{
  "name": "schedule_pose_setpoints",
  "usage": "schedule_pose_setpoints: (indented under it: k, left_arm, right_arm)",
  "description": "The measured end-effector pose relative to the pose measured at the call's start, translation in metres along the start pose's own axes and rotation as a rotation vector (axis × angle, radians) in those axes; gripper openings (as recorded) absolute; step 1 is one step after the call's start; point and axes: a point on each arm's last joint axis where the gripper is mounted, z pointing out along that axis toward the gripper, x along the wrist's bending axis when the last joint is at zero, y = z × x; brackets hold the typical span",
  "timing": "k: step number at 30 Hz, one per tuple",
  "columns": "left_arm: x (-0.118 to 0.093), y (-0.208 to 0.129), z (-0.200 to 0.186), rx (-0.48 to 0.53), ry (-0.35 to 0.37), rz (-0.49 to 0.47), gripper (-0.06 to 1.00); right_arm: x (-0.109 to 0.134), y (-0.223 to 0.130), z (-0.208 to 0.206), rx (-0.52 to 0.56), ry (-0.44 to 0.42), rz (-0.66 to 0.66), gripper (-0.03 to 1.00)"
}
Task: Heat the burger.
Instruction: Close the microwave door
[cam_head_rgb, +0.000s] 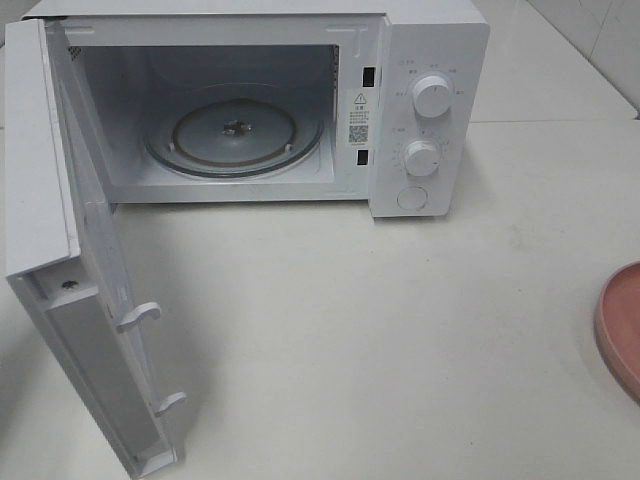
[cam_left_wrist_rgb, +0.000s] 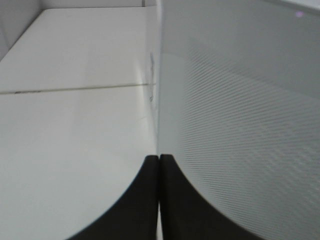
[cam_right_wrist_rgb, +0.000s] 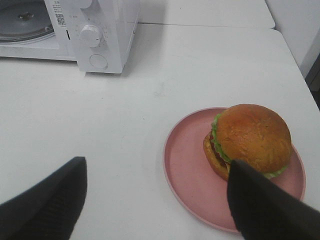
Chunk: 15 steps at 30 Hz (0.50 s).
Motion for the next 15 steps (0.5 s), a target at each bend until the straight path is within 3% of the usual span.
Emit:
schedule_pose_setpoints:
  k: [2,3,4,6,7,9,15]
  left_arm:
    - [-0.002,-0.001,0.002,-0.005,-0.026,0.015,0.00]
    - [-0.007,-0.003,0.005,-0.018,-0.087,0.046,0.00]
    - [-0.007,-0.003,0.005,-0.018,-0.087,0.046,0.00]
    - [-0.014,-0.006,0.009,-0.031,-0.175,0.094,0.00]
    - [-0.014,-0.006,0.009,-0.031,-0.175,0.094,0.00]
    - [-0.020,-0.008,0.012,-0.046,-0.246,0.120,0.00]
    - [-0.028,-0.007,0.018,-0.064,-0.333,0.114,0.00]
  right_arm:
    - [0.000,0.000,0.000,0.000,0.000,0.000,0.75]
    - [0.000,0.000,0.000,0.000,0.000,0.000,0.75]
    - [0.000,0.000,0.000,0.000,0.000,0.000,0.75]
    - [0.000,0.000,0.000,0.000,0.000,0.000,0.75]
    - [0.000,0.000,0.000,0.000,0.000,0.000,0.75]
    - [0.000,0.000,0.000,0.000,0.000,0.000,0.75]
    - [0.000,0.000,0.000,0.000,0.000,0.000,0.75]
